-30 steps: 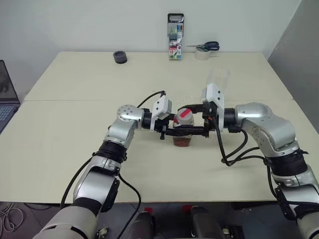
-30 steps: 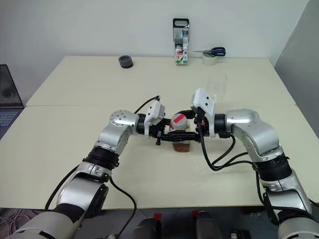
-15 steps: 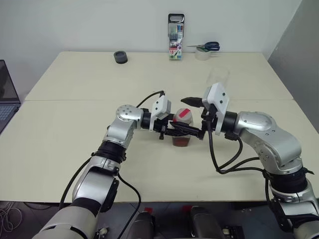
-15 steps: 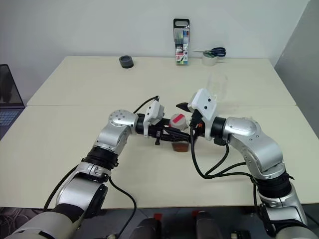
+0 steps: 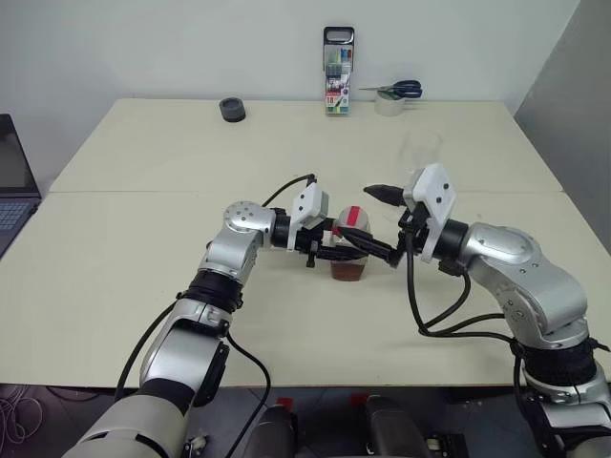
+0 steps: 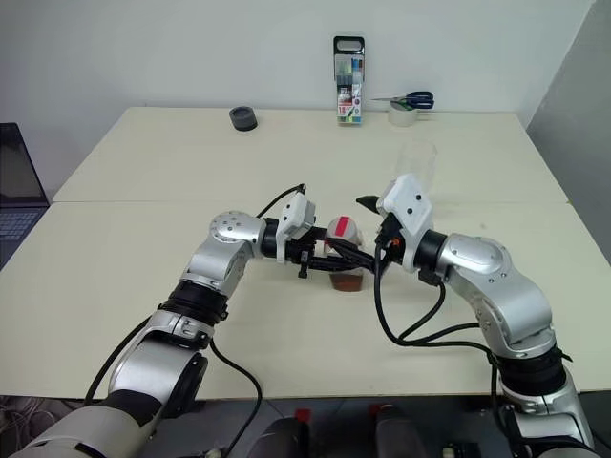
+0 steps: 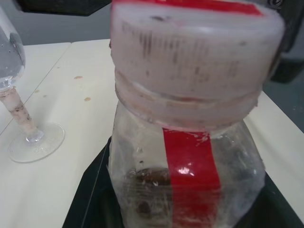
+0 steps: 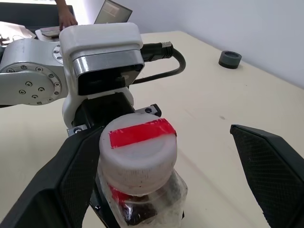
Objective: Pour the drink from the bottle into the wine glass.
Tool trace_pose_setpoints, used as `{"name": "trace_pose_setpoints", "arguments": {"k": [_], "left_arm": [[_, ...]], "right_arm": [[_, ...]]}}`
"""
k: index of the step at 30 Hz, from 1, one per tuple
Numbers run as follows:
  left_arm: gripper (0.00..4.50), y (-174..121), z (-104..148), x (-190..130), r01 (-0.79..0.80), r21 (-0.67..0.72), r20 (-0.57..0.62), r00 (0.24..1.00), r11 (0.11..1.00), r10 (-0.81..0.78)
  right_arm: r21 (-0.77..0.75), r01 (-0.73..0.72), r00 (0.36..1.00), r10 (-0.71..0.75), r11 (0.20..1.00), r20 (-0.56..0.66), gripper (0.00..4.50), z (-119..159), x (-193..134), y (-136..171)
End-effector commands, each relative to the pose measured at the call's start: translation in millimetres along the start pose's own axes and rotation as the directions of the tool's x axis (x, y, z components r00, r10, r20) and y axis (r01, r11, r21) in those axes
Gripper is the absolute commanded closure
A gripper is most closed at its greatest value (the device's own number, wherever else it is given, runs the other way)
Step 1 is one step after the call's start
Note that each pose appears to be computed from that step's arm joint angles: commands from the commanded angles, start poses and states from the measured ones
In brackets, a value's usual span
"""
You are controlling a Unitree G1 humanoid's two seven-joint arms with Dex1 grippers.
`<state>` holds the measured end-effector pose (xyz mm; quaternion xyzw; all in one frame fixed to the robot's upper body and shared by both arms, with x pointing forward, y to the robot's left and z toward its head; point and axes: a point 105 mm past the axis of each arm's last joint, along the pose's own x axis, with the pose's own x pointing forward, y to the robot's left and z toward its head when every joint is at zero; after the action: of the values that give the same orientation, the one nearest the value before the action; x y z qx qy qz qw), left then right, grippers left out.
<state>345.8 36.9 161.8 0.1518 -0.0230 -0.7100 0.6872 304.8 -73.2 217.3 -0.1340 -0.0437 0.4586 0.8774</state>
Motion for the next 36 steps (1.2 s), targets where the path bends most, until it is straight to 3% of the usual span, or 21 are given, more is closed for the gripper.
{"name": "trace_pose_setpoints", "arguments": {"k": [1,9,21,36], "left_arm": [[2.68,2.3,10.8,-0.3,0.005,0.042,0.019,1.0,0.999,-0.006],[2.68,3.1,10.5,-0.1,0.0,0.036,0.024,1.0,0.999,-0.001],[2.68,6.6,11.9,-1.1,-0.003,0.035,0.025,1.0,0.999,0.002],[2.68,4.6,11.1,-1.1,0.004,0.036,0.019,1.0,0.999,-0.005]], "right_arm": [[-0.014,0.079,0.996,-0.079,0.997,0.03,0.0,11.8,-15.1,-11.8],[0.024,-0.035,0.999,0.034,0.999,0.041,0.0,18.4,-15.1,12.8],[-0.059,0.027,0.999,-0.024,0.998,0.049,0.0,19.7,9.6,13.0],[-0.019,0.107,0.993,-0.106,0.994,0.046,0.0,15.0,-0.7,-2.7]]}}
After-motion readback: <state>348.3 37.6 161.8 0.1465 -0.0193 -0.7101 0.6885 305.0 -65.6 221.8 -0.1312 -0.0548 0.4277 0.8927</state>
